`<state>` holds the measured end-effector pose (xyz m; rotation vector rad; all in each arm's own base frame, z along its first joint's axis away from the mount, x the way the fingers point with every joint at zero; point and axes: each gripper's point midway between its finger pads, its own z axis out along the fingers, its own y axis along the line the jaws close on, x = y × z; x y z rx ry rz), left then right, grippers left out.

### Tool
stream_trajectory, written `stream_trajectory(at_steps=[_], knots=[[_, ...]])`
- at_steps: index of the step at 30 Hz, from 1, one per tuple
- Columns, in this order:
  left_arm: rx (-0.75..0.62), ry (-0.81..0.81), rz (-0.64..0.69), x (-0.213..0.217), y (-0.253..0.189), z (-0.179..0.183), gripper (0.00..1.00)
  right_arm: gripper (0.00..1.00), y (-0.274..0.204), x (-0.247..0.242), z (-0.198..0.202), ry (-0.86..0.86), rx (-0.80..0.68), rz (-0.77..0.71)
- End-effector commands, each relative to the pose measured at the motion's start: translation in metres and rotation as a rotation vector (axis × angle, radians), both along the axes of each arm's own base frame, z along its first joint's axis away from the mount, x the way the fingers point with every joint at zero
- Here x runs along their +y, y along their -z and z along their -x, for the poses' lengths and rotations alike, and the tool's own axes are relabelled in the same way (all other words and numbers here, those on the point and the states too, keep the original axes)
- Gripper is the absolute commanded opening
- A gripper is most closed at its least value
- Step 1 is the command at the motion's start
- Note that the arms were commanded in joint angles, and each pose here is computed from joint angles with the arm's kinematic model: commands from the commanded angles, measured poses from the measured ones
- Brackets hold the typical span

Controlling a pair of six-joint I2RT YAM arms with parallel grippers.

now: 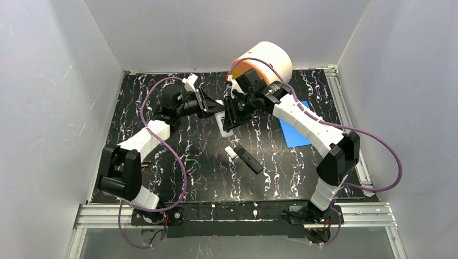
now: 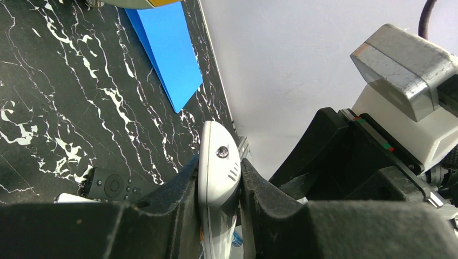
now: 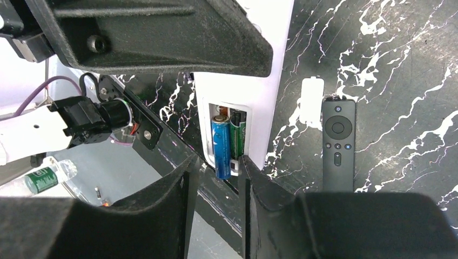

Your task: Load the batteries into the remote control

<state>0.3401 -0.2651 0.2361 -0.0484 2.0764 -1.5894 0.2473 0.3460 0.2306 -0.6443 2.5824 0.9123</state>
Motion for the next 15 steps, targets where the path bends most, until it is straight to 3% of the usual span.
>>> stream_trajectory(at_steps=[1,6,15], knots=[[-0.02,0.013,0.048,-0.003,-0.025,0.006,0.0,0.43,-0.041,0.01,-0.012,0.042,-0.092,-0.094],[0.018,0.0,0.08,-0.004,-0.035,0.003,0.0,0.5,-0.072,0.009,-0.023,0.106,-0.152,-0.185],[0.086,-0.074,0.191,-0.002,-0.083,-0.01,0.0,0.86,-0.161,-0.02,-0.038,0.331,-0.376,-0.636]])
